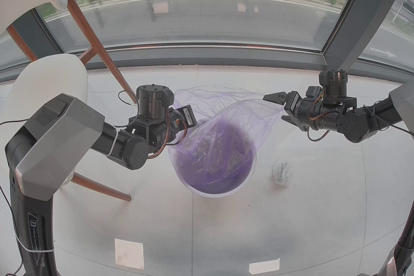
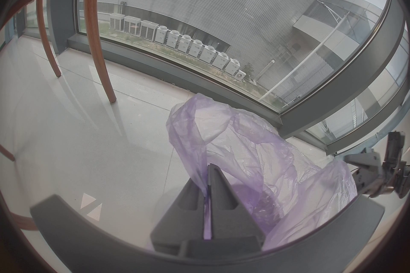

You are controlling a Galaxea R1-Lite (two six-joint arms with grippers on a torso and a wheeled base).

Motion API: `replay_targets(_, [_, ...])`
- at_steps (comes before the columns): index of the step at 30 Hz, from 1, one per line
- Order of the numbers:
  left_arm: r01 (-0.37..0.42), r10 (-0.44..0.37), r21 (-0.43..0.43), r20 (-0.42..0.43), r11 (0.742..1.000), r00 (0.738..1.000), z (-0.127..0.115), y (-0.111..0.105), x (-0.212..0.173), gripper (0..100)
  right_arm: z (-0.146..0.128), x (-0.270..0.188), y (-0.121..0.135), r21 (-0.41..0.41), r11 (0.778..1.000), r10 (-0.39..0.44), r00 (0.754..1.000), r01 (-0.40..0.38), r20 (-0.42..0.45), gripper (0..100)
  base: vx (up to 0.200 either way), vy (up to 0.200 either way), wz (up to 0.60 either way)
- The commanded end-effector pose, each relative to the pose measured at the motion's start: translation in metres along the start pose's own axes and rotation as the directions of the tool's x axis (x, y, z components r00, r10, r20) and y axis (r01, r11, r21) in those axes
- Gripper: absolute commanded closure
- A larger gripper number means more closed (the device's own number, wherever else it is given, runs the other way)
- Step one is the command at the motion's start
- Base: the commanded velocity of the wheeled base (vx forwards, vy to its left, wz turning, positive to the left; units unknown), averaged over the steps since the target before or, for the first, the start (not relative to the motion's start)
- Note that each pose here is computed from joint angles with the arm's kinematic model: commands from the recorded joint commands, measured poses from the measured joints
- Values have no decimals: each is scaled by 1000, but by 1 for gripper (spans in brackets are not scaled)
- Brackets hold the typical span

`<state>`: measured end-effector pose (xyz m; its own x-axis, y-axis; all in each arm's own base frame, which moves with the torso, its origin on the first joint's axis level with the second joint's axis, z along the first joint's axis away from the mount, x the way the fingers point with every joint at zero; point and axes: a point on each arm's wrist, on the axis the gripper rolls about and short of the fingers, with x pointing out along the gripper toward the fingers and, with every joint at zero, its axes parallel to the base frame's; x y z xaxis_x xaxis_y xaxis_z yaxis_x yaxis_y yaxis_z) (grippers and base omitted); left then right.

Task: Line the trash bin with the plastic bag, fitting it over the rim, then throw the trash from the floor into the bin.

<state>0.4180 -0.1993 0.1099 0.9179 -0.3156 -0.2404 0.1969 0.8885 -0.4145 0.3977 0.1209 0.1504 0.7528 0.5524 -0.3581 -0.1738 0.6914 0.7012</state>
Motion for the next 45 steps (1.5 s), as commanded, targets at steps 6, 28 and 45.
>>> replay_targets(6, [16,-16,6,2,1000,1000,-2,-7,-2,100,-33,-25,61,87,990,122,988,-114,-91,0,0,0,0])
replay_targets(28, [26,-26,10,19,1000,999,2,-18,-8,100,-27,39,60,206,977,84,985,-51,-152,0,0,0,0])
replay_targets(45, [25,-25,9,21,1000,999,3,-18,-8,100,-22,30,75,221,974,5,968,52,-252,100,0,0,0])
